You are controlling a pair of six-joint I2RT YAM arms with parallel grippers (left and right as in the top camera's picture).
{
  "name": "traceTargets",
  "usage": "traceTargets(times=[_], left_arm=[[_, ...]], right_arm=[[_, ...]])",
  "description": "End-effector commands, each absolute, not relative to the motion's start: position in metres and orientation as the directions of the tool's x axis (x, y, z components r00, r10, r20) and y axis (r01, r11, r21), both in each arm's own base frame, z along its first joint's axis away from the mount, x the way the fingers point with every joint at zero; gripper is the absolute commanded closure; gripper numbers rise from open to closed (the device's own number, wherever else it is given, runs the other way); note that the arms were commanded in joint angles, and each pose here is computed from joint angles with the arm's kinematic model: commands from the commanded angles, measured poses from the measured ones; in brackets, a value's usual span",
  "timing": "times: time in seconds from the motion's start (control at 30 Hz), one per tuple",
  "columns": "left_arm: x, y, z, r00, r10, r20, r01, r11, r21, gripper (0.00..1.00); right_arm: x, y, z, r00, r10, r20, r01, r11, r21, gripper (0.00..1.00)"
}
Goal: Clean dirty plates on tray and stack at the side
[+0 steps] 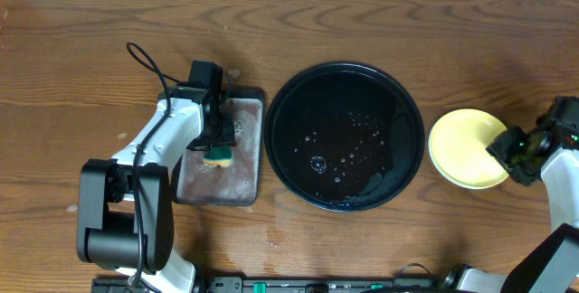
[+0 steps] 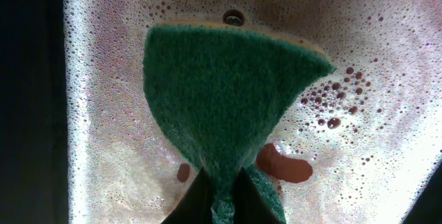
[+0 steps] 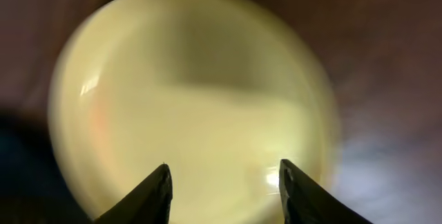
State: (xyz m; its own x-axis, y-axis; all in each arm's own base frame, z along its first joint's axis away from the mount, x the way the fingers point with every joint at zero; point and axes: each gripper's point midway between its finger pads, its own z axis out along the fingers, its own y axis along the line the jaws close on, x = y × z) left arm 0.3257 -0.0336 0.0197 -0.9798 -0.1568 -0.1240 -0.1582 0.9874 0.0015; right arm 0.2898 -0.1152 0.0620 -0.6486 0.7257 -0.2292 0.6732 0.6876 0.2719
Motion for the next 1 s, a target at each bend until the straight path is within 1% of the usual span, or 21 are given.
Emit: traceTargets(times=[0.0,0.07,0.13,0.2,0.27,0.33,0.43,0.63,0.97], left_arm=[[0.324,-0.031,0.015,-0.983,-0.151,-0.105,-0.153,0.988,0.016,0.92],[0.324,-0.031,0.014,-0.983,-0.150,-0.105,-0.153,0.988,0.016,0.92],[0.324,-0.031,0.015,-0.983,-0.151,-0.105,-0.153,0.988,0.016,0.93],[0.324,-0.031,0.015,-0.983,-0.150,-0.105,-0.153,0.988,0.016,0.92],[0.325,-0.031,0.015,-0.983,-0.151,-0.108,-0.153,0.988,0.016,0.93],[0.326,-0.031,0.015,-0.982,-0.151,-0.111,-0.153,0.988,0.015,0.93],[0.326,-0.031,0.015,-0.982,-0.151,-0.112,-0.153,0.988,0.015,0.93],[0.326,-0.031,0.015,-0.982,-0.151,-0.113,-0.153,0.988,0.014,0.92],[0.326,-0.031,0.015,-0.982,-0.151,-0.112,-0.153,0.988,0.014,0.93]], right_arm=[[0.306,-0.057,0.082,-0.809,0.538,-0.235,0.378,0.784,0.493,0.51],[0.296,-0.039,0.078,-0.853,0.487,-0.189,0.347,0.799,0.491,0.50],[0.282,-0.027,0.071,-0.885,0.446,-0.134,0.347,0.822,0.451,0.50],[0.266,-0.016,0.063,-0.910,0.408,-0.075,0.345,0.845,0.408,0.51],[0.255,-0.004,0.056,-0.930,0.366,-0.037,0.325,0.865,0.382,0.56],[0.248,0.004,0.050,-0.941,0.339,-0.015,0.310,0.877,0.366,0.59],[0.237,0.011,0.038,-0.934,0.357,0.026,0.346,0.882,0.319,0.59],[0.233,0.025,0.024,-0.940,0.340,0.024,0.330,0.888,0.319,0.59],[0.247,0.045,0.016,-0.952,0.302,-0.053,0.267,0.901,0.342,0.60]])
